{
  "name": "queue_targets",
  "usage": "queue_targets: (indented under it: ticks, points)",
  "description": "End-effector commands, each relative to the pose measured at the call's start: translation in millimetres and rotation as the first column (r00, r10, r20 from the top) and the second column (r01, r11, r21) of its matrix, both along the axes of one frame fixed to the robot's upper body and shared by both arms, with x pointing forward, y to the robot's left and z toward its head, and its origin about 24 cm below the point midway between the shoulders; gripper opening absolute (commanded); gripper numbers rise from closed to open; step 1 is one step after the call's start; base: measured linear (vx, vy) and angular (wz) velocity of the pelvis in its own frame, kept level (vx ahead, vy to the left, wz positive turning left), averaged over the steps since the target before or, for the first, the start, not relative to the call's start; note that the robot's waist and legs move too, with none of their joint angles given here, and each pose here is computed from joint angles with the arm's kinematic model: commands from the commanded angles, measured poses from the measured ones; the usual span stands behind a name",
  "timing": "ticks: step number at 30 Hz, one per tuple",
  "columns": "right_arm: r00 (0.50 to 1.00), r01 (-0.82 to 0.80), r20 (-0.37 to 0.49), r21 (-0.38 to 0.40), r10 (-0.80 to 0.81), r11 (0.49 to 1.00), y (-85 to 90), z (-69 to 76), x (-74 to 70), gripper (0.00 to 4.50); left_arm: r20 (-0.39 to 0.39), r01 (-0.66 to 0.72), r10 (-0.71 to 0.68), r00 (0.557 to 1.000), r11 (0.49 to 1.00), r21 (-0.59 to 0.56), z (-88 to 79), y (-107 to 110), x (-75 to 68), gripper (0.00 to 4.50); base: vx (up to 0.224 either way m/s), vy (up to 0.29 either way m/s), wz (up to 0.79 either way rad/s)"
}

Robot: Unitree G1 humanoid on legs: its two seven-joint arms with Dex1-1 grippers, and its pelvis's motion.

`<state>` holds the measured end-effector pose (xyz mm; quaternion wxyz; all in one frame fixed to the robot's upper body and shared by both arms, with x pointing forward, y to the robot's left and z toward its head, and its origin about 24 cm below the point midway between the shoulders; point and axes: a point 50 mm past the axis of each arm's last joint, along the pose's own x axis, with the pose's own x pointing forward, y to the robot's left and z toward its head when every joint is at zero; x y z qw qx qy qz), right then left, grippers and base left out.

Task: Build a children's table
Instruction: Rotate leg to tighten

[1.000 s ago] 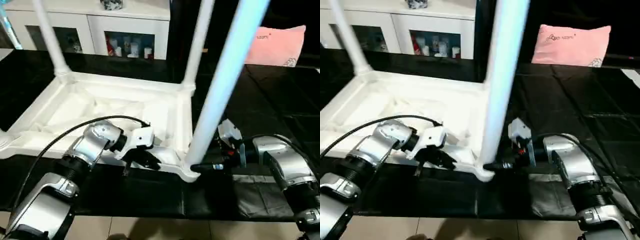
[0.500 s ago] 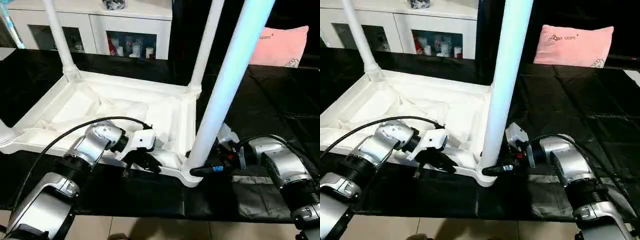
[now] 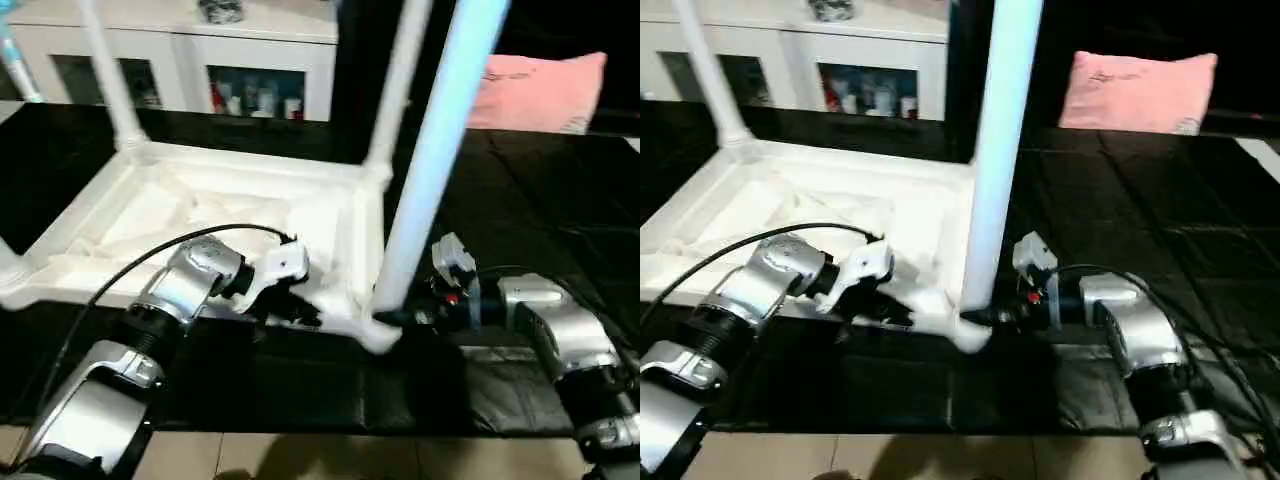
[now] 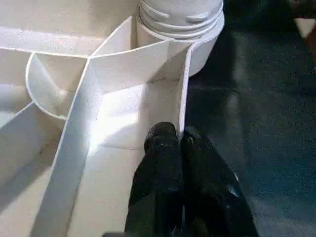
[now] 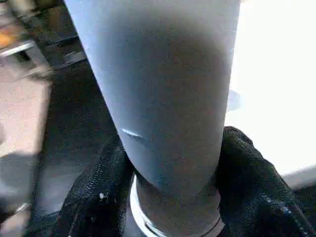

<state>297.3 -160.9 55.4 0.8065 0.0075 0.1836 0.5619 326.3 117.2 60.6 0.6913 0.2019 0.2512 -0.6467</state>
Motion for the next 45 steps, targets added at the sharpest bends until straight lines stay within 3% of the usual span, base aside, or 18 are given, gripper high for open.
queue_targets:
  ticks: [1,4,6,7,10,14,15,22,35,37,38,45]
  points:
    - [0.992,0.108,-0.057,-0.011,-0.109,0.994,21.3,-9.6,2.8,2.09,0.054,-0.161,0.165,0.985,0.985,-0.064,12.3,-14.4,13.8,0.0,0.0,0.0,0.0]
    - [0.955,0.273,-0.096,-0.085,-0.281,0.958,38.5,-22.4,9.4,2.09,0.057,-0.296,0.303,0.951,0.949,-0.11,16.8,-26.2,20.5,0.0,0.0,0.0,0.0]
    - [0.947,0.298,-0.097,-0.103,-0.307,0.949,42.5,-24.9,10.5,2.08,0.057,-0.32,0.328,0.943,0.94,-0.123,17.9,-29.1,21.8,0.0,0.0,0.0,0.0]
    - [0.912,0.386,-0.11,-0.102,-0.396,0.917,58.4,-28.8,17.7,2.04,0.034,-0.382,0.391,0.92,0.911,-0.157,20.4,-40.9,24.8,0.0,0.0,0.0,0.0]
    - [0.849,0.503,-0.099,-0.152,-0.519,0.851,76.7,-32.3,30.5,2.02,0.029,-0.447,0.457,0.889,0.88,-0.162,19.8,-55.8,27.9,0.0,0.0,0.0,0.0]
    - [0.815,0.559,-0.091,-0.139,-0.573,0.817,80.6,-26.5,38.3,2.02,0.064,-0.461,0.471,0.88,0.878,-0.132,18.9,-58.4,29.3,0.0,0.0,0.0,0.0]
    - [0.808,0.571,-0.09,-0.127,-0.582,0.811,80.3,-24.6,39.8,2.69,0.069,-0.459,0.47,0.88,0.879,-0.129,18.9,-58.3,29.5,0.0,0.0,0.0,0.0]
    - [0.797,0.593,-0.061,-0.113,-0.601,0.798,74.6,-21.9,41.0,3.2,0.102,-0.464,0.471,0.876,0.882,-0.088,15.0,-50.6,29.7,0.0,0.0,0.0,0.0]
    - [0.882,0.471,0.04,-0.068,-0.47,0.879,26.8,-26.1,14.5,4.39,0.116,-0.32,0.325,0.938,0.945,-0.061,2.6,-24.5,20.3,0.0,0.0,0.0,0.0]
    - [0.89,0.455,0.052,-0.052,-0.453,0.889,19.6,-23.7,12.1,4.48,0.113,-0.299,0.303,0.946,0.953,-0.05,0.7,-21.2,18.7,0.0,0.0,0.0,0.0]
    - [0.914,0.401,0.074,-0.019,-0.398,0.916,3.4,-15.2,7.6,4.48,0.122,-0.234,0.236,0.964,0.972,-0.035,-0.8,-16.6,15.4,0.0,0.0,0.0,0.0]
    - [0.965,0.229,0.142,-0.029,-0.223,0.973,-21.5,5.2,1.3,4.48,0.107,0.001,0.002,0.994,1.0,-0.021,1.3,-10.2,2.6,0.0,0.0,0.0,0.0]
